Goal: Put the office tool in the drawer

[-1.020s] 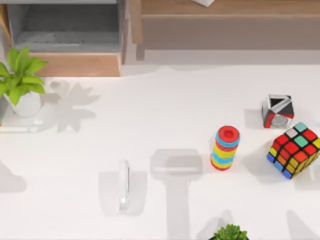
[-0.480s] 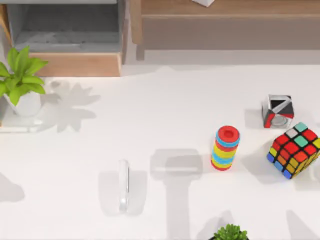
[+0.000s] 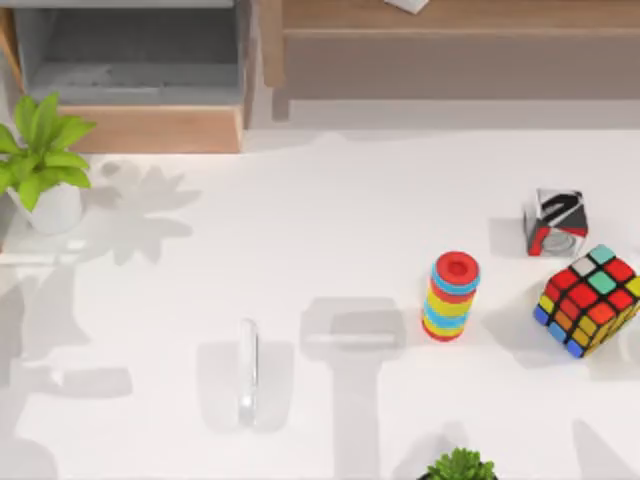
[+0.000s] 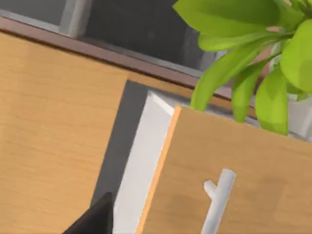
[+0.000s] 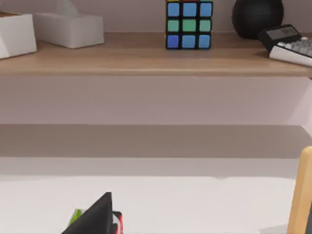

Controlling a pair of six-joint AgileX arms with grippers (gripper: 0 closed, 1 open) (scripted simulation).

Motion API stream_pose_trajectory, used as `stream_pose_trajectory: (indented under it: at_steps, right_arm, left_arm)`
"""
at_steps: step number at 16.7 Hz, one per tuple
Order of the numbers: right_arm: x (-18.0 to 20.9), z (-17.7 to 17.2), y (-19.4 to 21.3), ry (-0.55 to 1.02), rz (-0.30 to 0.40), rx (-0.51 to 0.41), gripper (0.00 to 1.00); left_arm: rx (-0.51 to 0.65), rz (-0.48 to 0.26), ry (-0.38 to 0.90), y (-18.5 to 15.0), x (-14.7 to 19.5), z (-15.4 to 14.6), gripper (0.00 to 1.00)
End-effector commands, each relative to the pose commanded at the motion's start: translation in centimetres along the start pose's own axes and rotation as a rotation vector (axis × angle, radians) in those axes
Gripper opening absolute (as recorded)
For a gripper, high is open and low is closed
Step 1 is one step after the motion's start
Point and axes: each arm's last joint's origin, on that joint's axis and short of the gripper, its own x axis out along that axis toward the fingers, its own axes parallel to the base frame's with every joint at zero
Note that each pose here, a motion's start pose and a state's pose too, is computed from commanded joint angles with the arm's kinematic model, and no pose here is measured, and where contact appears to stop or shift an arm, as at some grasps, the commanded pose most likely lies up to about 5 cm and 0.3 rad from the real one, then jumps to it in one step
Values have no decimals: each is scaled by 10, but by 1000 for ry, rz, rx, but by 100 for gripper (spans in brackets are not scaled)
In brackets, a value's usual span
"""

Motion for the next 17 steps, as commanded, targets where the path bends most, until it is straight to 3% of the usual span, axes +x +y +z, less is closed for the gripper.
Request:
stream_pose_trajectory:
  at_steps: [3,7,12,17]
  right_arm:
    - [0,0,0,0,0,0,100]
    - [0,0,0,0,0,0,100]
    - [0,0,0,0,0,0,100]
    - [0,0,0,0,0,0,100]
  left_arm:
    - [-231,-64,-138,7,27,31,100]
    - [-573,-211,-243,11,58,72,100]
    - [-959,-436,-215,6,78,115,100]
    - [-1225,-660,-143,-2,88,160,100]
